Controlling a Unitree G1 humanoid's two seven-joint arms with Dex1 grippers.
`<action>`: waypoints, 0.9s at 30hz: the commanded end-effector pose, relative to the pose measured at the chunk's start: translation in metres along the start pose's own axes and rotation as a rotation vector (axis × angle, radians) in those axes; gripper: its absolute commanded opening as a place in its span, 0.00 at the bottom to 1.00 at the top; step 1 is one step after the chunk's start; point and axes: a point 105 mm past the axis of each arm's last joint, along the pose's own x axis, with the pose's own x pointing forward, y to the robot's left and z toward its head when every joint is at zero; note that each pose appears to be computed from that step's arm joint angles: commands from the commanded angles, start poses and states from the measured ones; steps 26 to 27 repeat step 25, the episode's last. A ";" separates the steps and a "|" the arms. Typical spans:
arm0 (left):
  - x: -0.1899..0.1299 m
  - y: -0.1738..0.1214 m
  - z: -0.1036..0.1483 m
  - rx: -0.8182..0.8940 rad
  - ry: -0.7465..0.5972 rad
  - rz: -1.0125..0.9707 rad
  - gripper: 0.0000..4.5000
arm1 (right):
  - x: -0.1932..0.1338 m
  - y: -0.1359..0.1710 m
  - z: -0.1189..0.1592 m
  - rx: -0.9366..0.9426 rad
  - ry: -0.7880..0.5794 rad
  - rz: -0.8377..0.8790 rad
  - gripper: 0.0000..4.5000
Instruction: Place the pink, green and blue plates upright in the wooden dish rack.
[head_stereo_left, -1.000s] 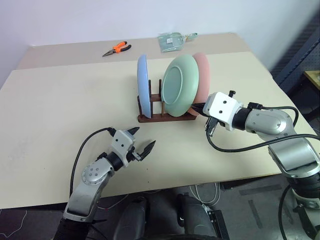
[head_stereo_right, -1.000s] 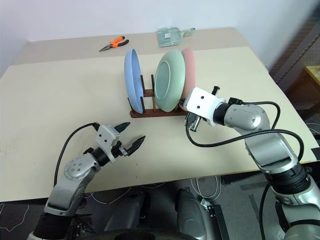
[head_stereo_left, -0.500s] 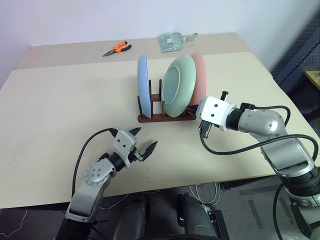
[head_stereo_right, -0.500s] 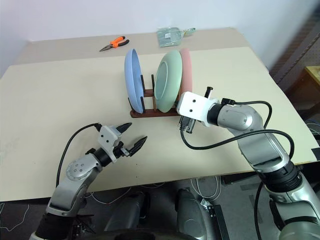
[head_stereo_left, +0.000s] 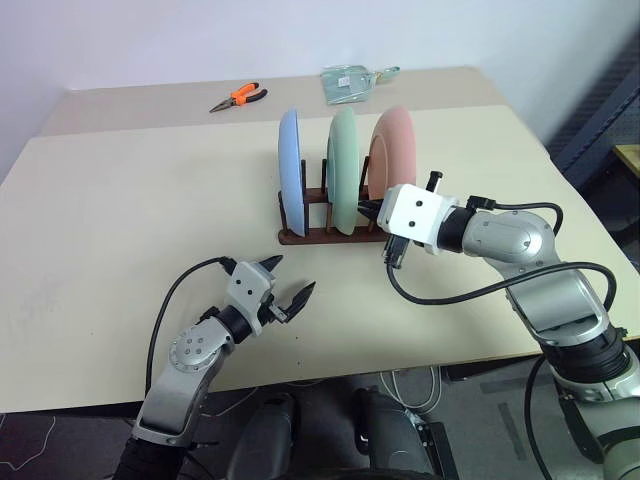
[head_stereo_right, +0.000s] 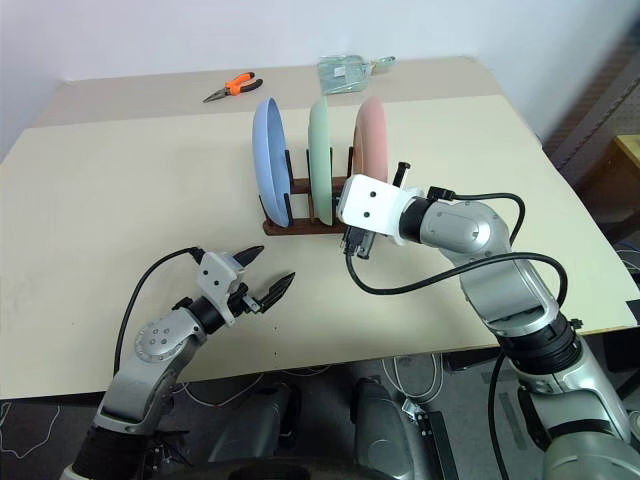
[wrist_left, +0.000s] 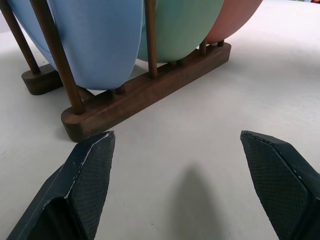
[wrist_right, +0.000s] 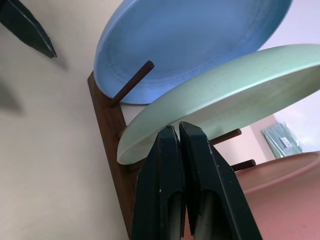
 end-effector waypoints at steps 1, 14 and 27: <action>-0.007 0.010 0.004 0.048 -0.011 0.033 0.91 | -0.032 -0.002 0.000 0.108 -0.039 0.026 0.02; -0.065 0.086 -0.020 0.144 0.147 0.276 0.91 | -0.071 0.008 -0.107 0.427 0.116 -0.146 0.02; -0.080 0.086 -0.027 0.135 0.161 0.336 0.91 | -0.043 0.010 -0.127 0.521 0.055 -0.228 0.02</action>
